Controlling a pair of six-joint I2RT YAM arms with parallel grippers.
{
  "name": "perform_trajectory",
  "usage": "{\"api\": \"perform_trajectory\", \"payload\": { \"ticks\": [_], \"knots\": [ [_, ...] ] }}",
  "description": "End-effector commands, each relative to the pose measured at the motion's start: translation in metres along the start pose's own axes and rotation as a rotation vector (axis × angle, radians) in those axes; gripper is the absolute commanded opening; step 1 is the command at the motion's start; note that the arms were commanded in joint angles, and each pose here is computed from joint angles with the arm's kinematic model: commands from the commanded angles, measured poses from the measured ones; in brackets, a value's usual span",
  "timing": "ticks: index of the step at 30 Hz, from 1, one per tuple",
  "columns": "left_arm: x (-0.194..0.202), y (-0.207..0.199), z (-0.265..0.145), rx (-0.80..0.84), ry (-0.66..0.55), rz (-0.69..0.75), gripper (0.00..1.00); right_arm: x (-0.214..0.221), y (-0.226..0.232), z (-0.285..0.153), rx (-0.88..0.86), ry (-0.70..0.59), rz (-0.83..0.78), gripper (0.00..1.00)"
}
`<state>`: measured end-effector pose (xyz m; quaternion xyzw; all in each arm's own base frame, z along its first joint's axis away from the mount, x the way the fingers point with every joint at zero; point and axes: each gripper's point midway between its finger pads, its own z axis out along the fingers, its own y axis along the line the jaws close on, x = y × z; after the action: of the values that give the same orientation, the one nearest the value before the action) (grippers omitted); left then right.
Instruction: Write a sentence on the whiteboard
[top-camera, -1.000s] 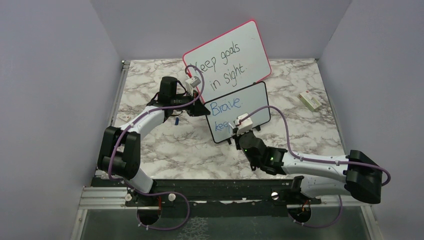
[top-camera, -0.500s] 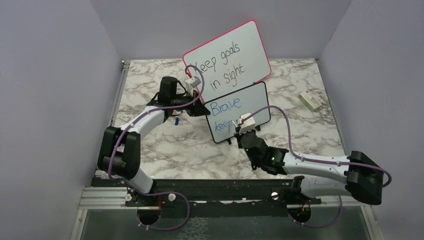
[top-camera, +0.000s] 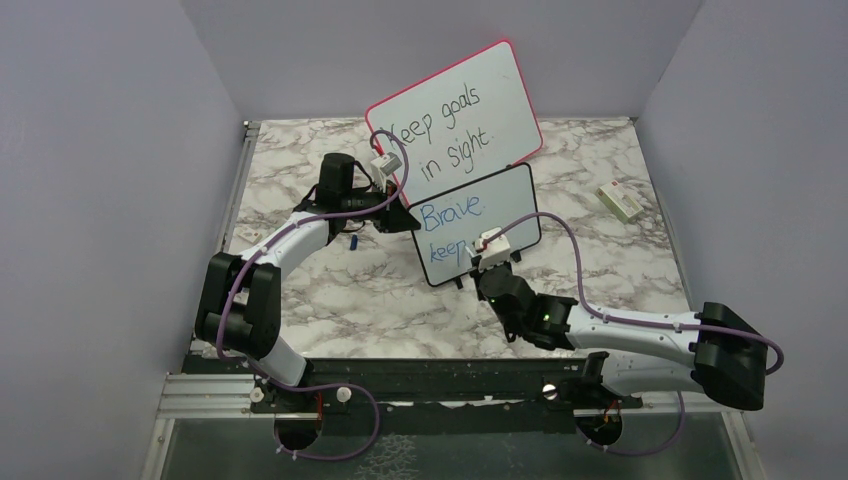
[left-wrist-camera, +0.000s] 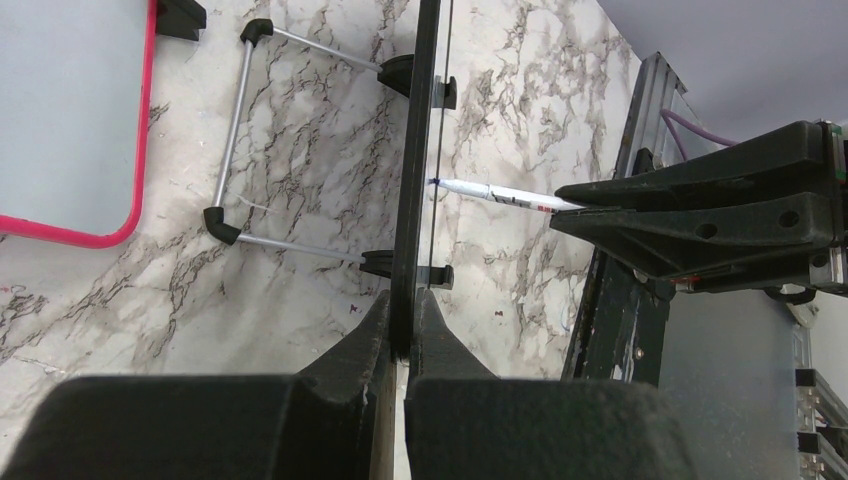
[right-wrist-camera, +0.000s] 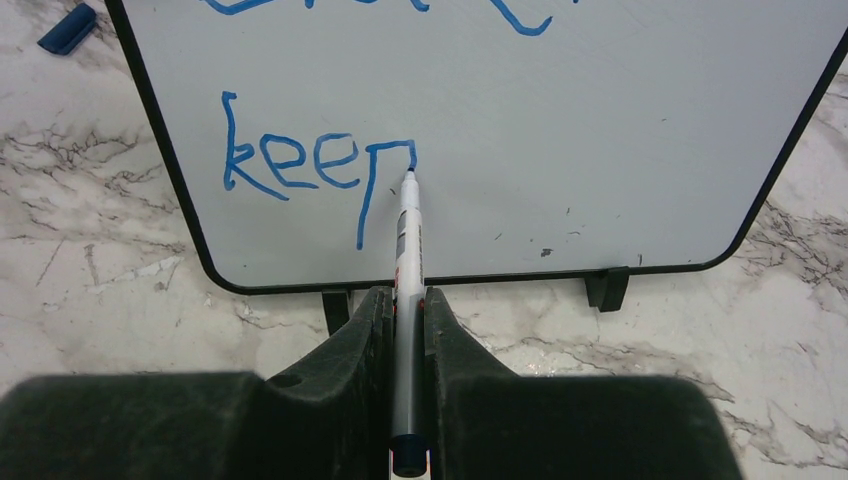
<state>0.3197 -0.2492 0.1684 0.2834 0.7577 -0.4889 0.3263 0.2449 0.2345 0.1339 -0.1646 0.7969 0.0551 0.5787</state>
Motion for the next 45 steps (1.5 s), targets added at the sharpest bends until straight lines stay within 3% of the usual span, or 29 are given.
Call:
{"api": "perform_trajectory", "payload": {
  "ticks": [1,18,45],
  "knots": [
    [0.012,0.006,0.003,-0.032,0.037,-0.016,0.00,0.006,0.011,-0.001,-0.059,0.040,0.008,0.01],
    [0.012,0.007,0.003,-0.036,0.035,-0.015,0.00,-0.006,0.024,0.001,-0.118,0.020,0.009,0.00],
    [0.013,0.009,0.003,-0.048,0.045,-0.018,0.00,-0.013,-0.045,0.001,0.035,-0.023,0.040,0.01]
  ]
}}
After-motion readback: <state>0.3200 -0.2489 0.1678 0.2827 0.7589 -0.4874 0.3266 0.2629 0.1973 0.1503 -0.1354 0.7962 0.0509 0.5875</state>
